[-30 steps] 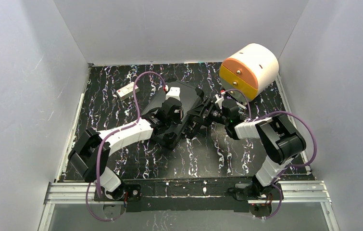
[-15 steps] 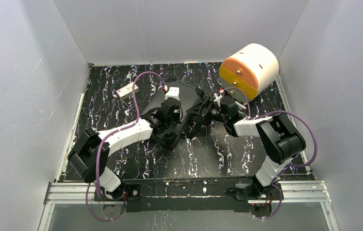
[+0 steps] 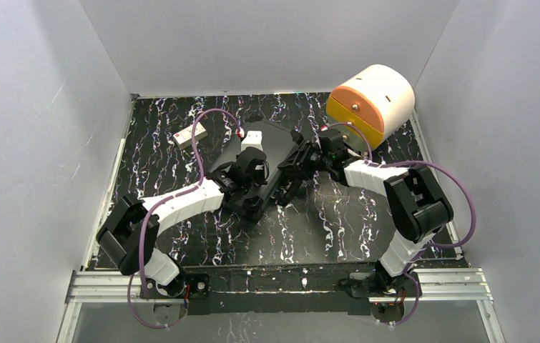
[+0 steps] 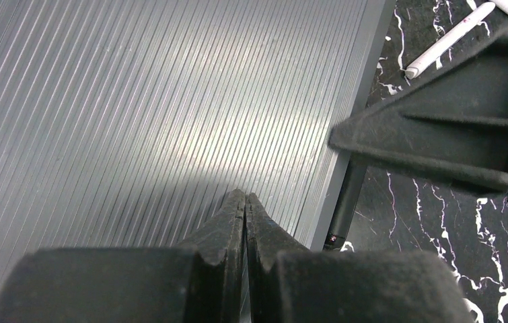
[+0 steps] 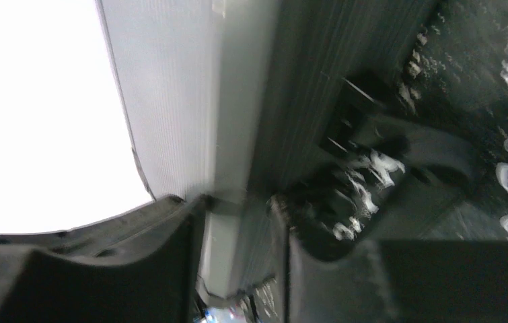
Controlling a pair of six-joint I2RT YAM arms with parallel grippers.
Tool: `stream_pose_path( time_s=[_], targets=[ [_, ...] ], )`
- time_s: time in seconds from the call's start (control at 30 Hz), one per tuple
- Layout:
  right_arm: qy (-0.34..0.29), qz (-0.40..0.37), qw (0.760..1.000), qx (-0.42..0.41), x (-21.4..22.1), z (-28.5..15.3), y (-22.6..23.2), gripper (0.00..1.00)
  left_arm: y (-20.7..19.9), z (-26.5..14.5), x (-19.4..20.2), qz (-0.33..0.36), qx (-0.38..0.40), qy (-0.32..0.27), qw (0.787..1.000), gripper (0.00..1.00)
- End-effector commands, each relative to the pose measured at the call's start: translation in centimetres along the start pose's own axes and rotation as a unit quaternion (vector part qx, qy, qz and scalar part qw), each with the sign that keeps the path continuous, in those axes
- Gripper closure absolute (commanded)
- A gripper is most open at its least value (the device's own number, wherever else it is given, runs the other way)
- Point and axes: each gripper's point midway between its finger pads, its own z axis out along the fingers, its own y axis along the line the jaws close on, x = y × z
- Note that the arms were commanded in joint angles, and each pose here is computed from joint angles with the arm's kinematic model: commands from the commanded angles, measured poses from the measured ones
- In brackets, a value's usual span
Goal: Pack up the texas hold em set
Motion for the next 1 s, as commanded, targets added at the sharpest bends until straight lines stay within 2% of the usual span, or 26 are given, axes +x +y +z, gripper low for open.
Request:
stream_pose_path(
  time_s=[0.0, 0.07, 0.23, 0.3, 0.47, 0.67, 0.8, 0.97],
  targets=[
    [0.005, -0.017, 1.0, -0.004, 0.8, 1.4, 2.3, 0.63, 6.3, -1.0, 9.8, 0.076, -0.092, 0.158, 0.98, 1.0],
    [0.004, -0.02, 1.0, -0.004, 0.8, 1.4, 2.6, 0.65, 6.3, -1.0, 9.9, 0.075, -0.09, 0.158, 0.98, 1.0],
    [-0.027, -0.053, 0.998, 0.005, -0.2, 0.2, 3.4, 0.46, 5.7, -1.0, 9.4, 0.072, -0.077, 0.153, 0.983, 1.0],
    [-0.038, -0.066, 0.997, 0.004, -0.4, -0.5, 3.9, 0.42, 5.5, -1.0, 9.0, 0.071, -0.073, 0.148, 0.984, 1.0],
    [-0.063, -0.086, 0.994, 0.002, -0.9, -2.3, 4.9, 0.36, 5.0, -0.9, 7.7, 0.071, -0.07, 0.135, 0.986, 1.0],
    [-0.089, -0.086, 0.992, 0.023, -1.1, -3.4, 3.6, 0.31, 4.3, -1.1, 5.2, 0.068, -0.065, 0.107, 0.99, 0.97],
    [-0.098, -0.088, 0.991, 0.03, -1.0, -3.7, 2.7, 0.35, 3.4, -1.1, 3.0, 0.066, -0.058, 0.085, 0.992, 0.94],
    [-0.078, -0.086, 0.992, 0.044, -0.1, -3.3, 1.2, 0.61, 2.8, -0.8, 0.3, 0.051, -0.052, 0.061, 0.995, 0.85]
  ],
)
